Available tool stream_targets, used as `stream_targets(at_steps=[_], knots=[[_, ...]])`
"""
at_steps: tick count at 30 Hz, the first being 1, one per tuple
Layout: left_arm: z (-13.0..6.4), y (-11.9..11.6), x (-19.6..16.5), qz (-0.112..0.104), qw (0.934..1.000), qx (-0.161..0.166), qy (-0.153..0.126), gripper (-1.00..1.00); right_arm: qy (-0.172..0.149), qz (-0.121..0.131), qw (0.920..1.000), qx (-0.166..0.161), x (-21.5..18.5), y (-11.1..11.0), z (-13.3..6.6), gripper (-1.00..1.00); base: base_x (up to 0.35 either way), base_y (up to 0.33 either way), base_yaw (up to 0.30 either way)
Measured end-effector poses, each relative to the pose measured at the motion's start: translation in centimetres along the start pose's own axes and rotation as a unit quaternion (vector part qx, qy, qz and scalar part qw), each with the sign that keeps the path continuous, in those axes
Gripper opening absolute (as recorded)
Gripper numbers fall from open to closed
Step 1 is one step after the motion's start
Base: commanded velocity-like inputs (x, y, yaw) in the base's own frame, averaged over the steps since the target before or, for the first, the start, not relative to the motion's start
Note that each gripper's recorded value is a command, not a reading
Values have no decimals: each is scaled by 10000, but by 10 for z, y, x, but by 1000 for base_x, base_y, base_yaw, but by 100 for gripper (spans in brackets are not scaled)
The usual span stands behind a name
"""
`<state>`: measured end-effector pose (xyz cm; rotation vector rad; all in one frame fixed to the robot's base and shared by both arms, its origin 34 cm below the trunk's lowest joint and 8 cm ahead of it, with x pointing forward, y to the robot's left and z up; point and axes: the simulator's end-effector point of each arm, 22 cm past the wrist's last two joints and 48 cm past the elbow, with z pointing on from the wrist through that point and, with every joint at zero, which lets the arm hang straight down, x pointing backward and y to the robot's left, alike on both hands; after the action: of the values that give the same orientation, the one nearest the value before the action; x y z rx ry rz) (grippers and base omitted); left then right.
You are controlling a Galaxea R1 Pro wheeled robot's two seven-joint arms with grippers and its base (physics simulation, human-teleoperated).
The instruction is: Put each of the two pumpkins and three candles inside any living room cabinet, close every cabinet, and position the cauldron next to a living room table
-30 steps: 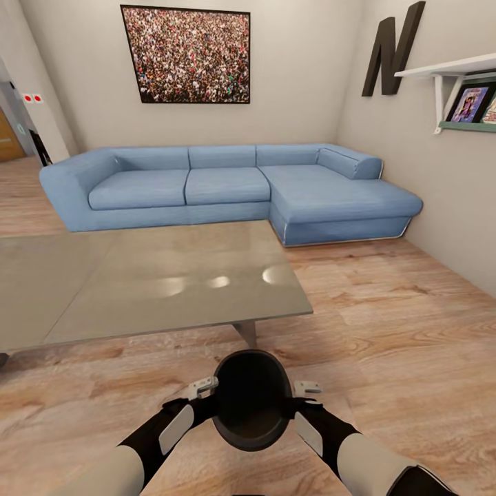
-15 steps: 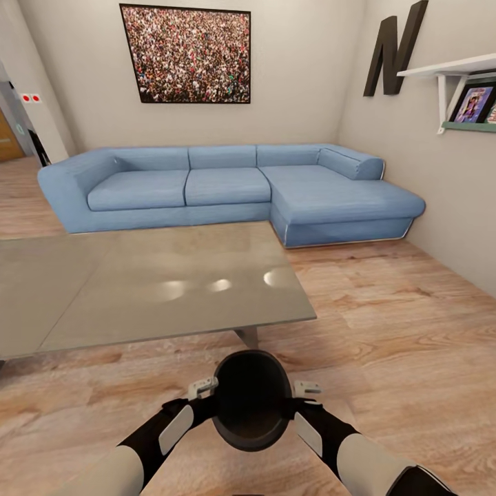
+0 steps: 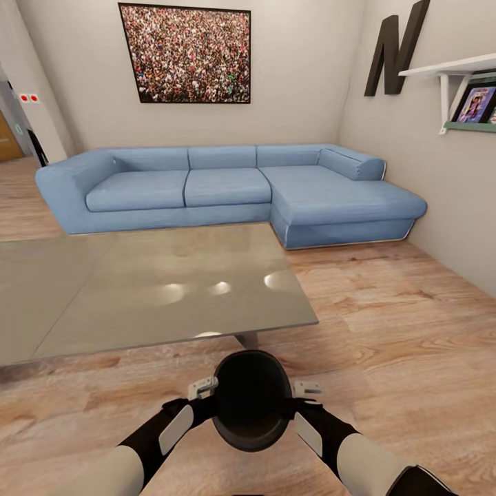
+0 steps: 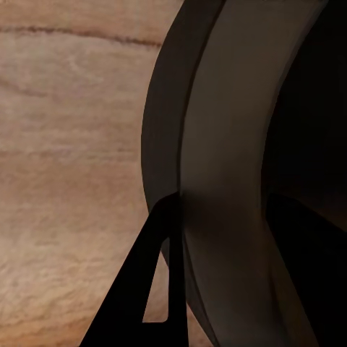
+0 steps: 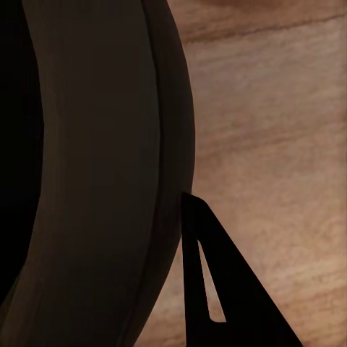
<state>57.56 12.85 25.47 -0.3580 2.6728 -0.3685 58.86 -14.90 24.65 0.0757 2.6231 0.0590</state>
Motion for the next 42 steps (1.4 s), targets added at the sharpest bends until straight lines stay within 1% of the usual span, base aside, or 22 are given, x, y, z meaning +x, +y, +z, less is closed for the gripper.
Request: stream_targets(at_steps=[4, 16, 21, 32, 42], knots=[[-1, 0, -3, 3, 10000, 17, -32, -100, -34, 0, 10000, 3, -3, 1, -1, -100, 16, 0, 0], [-1, 0, -3, 2, 10000, 16, -31, -100, -33, -1, 10000, 3, -3, 1, -1, -100, 49, 0, 0], [0, 0, 1, -4, 10000, -8, 11, -100, 13, -2, 10000, -1, 1, -1, 0, -100, 77, 0, 0], [-1, 0, -2, 2, 10000, 9, -19, -100, -20, 0, 10000, 1, -2, 1, 0, -100, 70, 0, 0], [-1, 0, -2, 0, 10000, 13, -23, -100, -24, -3, 10000, 3, -3, 1, 0, -100, 8, 0, 0]])
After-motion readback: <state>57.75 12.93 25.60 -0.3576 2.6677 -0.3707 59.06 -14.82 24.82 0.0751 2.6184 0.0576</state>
